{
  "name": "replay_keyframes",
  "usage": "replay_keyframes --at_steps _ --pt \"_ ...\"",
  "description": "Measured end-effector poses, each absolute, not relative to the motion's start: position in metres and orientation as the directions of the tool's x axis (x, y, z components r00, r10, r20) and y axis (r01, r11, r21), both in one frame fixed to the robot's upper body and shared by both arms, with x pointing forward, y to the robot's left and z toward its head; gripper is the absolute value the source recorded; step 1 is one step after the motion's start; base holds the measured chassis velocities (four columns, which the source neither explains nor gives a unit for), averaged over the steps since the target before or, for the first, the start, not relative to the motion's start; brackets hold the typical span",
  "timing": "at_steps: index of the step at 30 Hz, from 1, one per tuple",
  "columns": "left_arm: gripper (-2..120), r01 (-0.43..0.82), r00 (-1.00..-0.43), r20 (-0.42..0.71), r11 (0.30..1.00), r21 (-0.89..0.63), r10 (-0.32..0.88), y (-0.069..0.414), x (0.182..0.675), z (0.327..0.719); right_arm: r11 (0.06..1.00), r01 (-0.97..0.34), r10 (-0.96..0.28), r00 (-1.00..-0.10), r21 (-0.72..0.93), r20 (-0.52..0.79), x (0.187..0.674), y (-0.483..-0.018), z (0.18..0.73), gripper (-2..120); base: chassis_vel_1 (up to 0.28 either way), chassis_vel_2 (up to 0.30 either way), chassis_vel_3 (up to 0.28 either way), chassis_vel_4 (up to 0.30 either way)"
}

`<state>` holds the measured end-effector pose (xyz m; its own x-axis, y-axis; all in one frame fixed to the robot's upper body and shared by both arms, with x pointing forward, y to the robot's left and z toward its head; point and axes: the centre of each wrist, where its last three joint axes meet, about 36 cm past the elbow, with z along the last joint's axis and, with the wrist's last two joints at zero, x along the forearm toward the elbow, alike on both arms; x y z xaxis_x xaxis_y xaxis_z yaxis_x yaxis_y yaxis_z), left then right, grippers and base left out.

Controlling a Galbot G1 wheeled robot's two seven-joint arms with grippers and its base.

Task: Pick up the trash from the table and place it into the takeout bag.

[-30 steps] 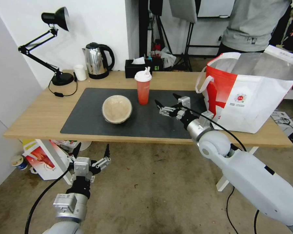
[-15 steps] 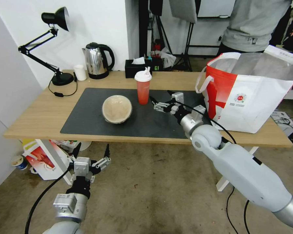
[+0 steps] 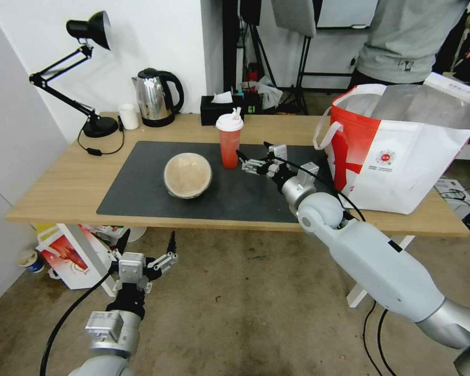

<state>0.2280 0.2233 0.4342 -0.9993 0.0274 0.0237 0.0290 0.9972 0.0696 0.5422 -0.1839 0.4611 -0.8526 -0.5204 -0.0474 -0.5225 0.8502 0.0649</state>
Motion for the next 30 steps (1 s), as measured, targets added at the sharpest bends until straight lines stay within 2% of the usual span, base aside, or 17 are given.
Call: replay_keyframes --at_steps 21,30 --pt "100 0.029 -0.999 0.024 0.997 0.070 0.027 0.223 0.228 0.434 0.840 -0.539 -0.538 -0.842 0.058 -0.035 0.579 -0.150 0.451 100 0.000 0.000 0.000 0.000" --pt "100 0.029 -0.999 0.024 0.997 0.070 0.027 0.223 0.228 0.434 0.847 -0.530 -0.529 -0.848 0.041 -0.033 0.587 -0.156 0.454 100 0.000 0.000 0.000 0.000"
